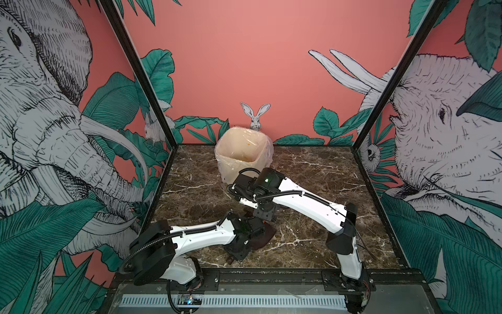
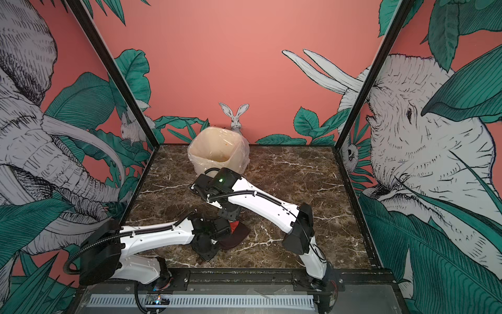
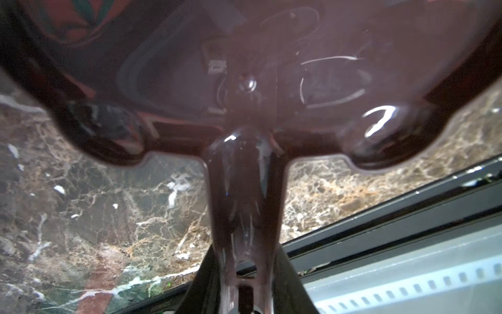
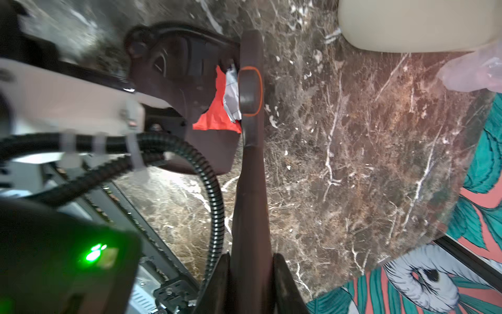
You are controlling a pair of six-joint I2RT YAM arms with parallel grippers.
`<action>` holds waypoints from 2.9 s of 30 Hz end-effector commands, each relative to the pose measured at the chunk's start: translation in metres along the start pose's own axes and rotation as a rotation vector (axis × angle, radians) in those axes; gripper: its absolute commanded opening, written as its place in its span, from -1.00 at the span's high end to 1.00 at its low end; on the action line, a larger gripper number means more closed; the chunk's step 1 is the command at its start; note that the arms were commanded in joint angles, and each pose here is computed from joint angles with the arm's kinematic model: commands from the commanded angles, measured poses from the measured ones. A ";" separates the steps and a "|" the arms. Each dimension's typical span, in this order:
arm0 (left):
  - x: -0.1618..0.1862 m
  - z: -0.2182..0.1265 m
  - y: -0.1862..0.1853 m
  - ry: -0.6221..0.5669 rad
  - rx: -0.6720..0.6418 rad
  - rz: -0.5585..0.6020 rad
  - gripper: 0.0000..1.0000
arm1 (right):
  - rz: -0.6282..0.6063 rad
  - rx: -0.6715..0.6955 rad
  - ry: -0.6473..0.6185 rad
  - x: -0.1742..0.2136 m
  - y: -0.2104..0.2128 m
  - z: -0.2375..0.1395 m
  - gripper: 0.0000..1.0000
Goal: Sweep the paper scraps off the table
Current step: 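Push the scraps deeper into the dustpan with the right brush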
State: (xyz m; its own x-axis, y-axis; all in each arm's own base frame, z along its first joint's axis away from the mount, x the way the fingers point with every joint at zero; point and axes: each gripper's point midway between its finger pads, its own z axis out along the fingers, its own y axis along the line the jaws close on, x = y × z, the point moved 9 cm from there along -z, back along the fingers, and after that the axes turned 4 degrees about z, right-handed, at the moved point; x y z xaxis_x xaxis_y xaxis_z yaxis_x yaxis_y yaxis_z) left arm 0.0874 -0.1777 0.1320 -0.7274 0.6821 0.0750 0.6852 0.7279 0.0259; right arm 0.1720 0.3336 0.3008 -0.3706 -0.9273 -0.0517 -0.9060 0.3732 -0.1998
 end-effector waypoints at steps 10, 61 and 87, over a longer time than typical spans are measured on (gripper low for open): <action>-0.009 -0.014 0.002 -0.074 -0.006 -0.028 1.00 | 0.039 0.034 0.068 0.032 -0.011 -0.024 1.00; -0.017 -0.010 -0.009 -0.167 -0.083 0.028 1.00 | 0.117 0.020 0.104 0.060 -0.023 -0.032 1.00; -0.023 -0.021 -0.013 -0.277 -0.153 0.045 1.00 | 0.199 0.113 0.207 0.079 -0.047 -0.006 1.00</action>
State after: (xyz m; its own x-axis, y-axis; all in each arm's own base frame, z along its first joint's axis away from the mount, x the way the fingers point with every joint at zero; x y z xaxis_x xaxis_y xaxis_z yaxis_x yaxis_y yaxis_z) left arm 0.0928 -0.2026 0.1339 -0.6653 0.7400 -0.0991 0.7227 0.6716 0.1631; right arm 0.1927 0.2778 0.2910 -0.5463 -0.8371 0.0305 -0.8120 0.5203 -0.2647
